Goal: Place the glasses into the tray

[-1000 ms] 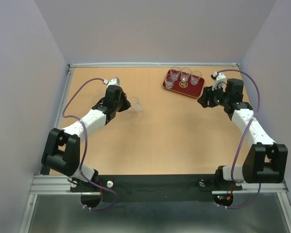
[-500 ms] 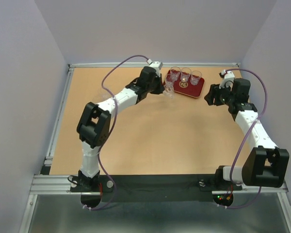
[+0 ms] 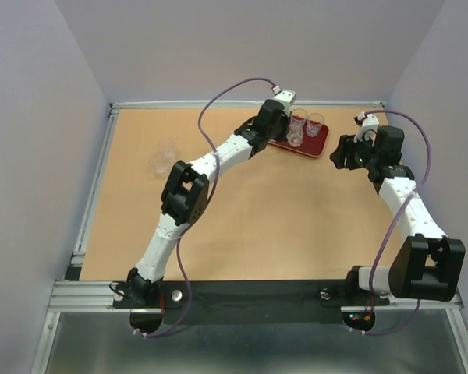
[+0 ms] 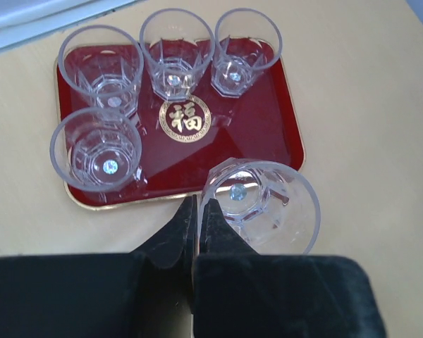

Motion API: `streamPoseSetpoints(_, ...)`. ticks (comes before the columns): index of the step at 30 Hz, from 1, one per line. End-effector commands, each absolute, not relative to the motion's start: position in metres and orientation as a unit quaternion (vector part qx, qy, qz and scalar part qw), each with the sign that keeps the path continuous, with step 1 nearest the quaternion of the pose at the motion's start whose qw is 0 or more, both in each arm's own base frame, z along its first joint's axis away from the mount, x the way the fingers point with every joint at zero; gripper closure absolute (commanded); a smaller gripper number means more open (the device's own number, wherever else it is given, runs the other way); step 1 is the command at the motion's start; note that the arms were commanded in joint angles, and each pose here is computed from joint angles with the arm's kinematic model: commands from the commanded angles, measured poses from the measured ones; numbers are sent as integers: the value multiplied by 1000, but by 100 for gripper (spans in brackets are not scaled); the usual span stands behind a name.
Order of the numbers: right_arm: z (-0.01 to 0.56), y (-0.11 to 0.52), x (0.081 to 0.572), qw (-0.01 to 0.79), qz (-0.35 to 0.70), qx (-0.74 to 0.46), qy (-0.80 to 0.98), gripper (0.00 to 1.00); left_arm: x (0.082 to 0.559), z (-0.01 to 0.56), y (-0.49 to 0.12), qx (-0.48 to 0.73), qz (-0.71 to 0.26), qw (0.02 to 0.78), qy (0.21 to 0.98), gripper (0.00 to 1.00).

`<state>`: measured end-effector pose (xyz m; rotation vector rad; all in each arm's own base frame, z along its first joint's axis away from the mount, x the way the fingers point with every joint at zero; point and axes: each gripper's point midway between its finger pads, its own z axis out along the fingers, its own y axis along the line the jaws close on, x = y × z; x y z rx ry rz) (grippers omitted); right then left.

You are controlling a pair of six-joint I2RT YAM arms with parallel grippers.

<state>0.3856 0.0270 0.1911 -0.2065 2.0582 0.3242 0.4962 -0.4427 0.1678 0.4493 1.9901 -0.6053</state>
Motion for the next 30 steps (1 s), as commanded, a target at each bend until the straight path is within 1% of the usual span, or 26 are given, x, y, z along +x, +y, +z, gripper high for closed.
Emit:
streamPoseSetpoints(1,203,21,390,525,126,-81,838,41,517,223,-452,172,-232,563,774,100)
streamPoseSetpoints(4,203,22,390,525,128,-81,838,41,530,228,-456,156,-222,593,758,100)
streamPoseSetpoints(13,201,26,389,522,139,-83,837,41,557,234,-457,117,-197,649,726,100)
streamPoseSetpoints(20,202,26,390,524,138,-84,836,41,571,218,-456,103,-175,662,721,100)
streamPoseSetpoints(30,201,25,390,522,137,-82,838,41,576,203,-457,100,-166,666,720,97)
